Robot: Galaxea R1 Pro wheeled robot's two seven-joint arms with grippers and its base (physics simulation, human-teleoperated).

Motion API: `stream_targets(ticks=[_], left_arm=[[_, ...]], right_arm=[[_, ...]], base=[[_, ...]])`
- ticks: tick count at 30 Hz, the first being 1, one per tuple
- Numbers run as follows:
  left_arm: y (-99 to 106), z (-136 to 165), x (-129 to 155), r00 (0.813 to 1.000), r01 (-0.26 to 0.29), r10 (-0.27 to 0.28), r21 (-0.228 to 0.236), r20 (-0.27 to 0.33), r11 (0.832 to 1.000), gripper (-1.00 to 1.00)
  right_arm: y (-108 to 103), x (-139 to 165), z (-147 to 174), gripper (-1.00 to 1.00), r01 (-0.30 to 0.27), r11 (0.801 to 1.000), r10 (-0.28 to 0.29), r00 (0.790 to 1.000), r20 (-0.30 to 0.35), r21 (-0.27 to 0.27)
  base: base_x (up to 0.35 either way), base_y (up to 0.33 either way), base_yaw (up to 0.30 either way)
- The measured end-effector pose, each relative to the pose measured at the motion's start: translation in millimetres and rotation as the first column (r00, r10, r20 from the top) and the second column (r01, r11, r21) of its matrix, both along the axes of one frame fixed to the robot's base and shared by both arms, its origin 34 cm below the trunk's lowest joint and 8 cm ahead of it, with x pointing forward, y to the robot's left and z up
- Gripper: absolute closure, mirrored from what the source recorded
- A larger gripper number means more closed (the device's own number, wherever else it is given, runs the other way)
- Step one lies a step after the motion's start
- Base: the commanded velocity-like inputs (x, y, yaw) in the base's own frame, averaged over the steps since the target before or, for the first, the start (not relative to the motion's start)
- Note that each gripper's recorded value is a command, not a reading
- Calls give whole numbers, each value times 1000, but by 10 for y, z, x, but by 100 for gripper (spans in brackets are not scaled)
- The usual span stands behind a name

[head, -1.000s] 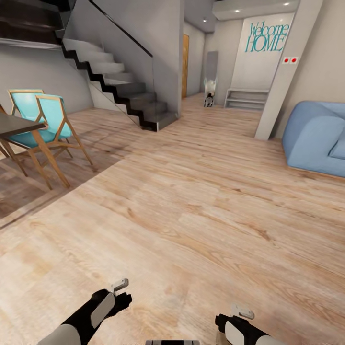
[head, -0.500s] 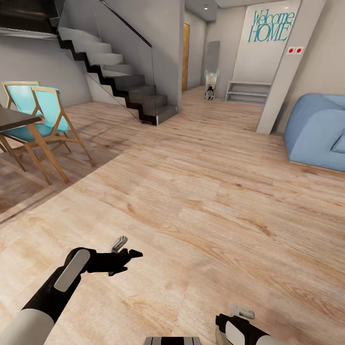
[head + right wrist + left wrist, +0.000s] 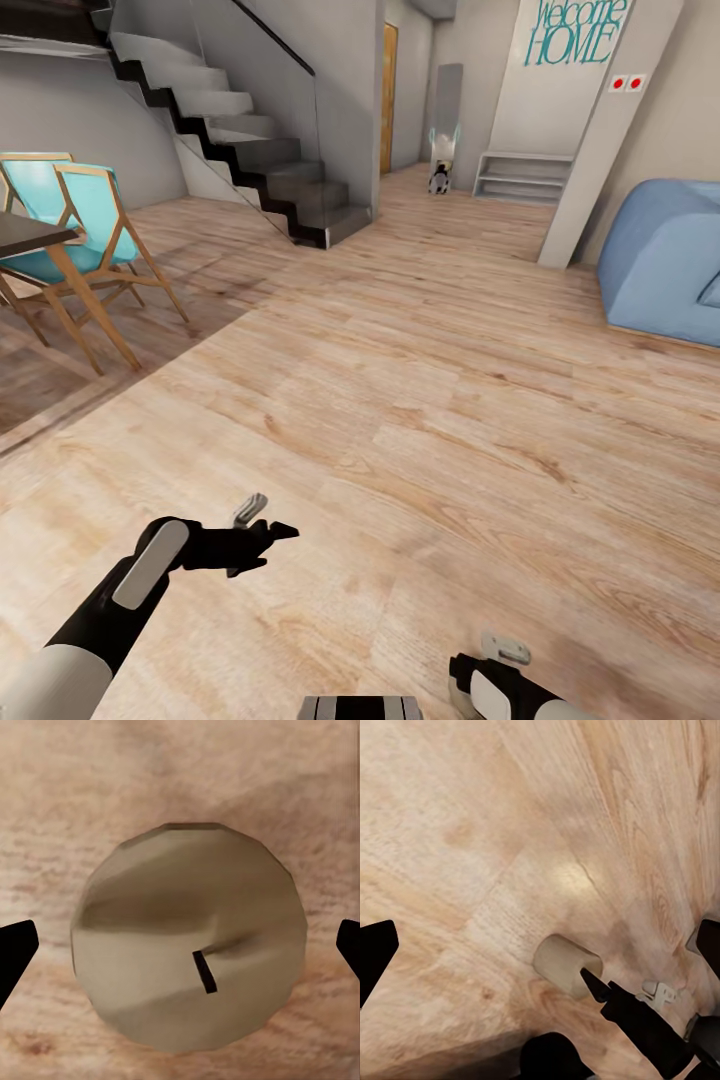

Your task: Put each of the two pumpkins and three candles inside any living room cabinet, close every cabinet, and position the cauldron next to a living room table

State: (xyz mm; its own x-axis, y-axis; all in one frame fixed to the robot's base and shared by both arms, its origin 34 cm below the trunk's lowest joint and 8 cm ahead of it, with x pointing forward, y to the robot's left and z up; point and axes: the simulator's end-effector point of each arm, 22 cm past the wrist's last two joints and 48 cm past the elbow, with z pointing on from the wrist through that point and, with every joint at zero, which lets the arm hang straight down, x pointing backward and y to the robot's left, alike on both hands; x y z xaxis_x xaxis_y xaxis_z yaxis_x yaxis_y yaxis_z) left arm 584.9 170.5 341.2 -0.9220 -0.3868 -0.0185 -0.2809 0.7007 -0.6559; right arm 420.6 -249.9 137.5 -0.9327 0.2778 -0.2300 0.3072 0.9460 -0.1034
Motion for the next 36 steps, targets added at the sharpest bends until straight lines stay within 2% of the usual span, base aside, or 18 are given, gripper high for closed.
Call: stream_targets(ticks=[22,36], left_arm=[[-3,-195,-65,999,1,-1,0,-37,1000,-100],[-12,-214,-73,999,1,-1,-2,-41,1000,-100]], right_arm=[[10,-112,-127,-100,-1,1000,1,1000,-25,0],[-5,-93,-132,-100,-29,999,29,999,-19,-13]], base=[[0,0,0],[0,0,0]])
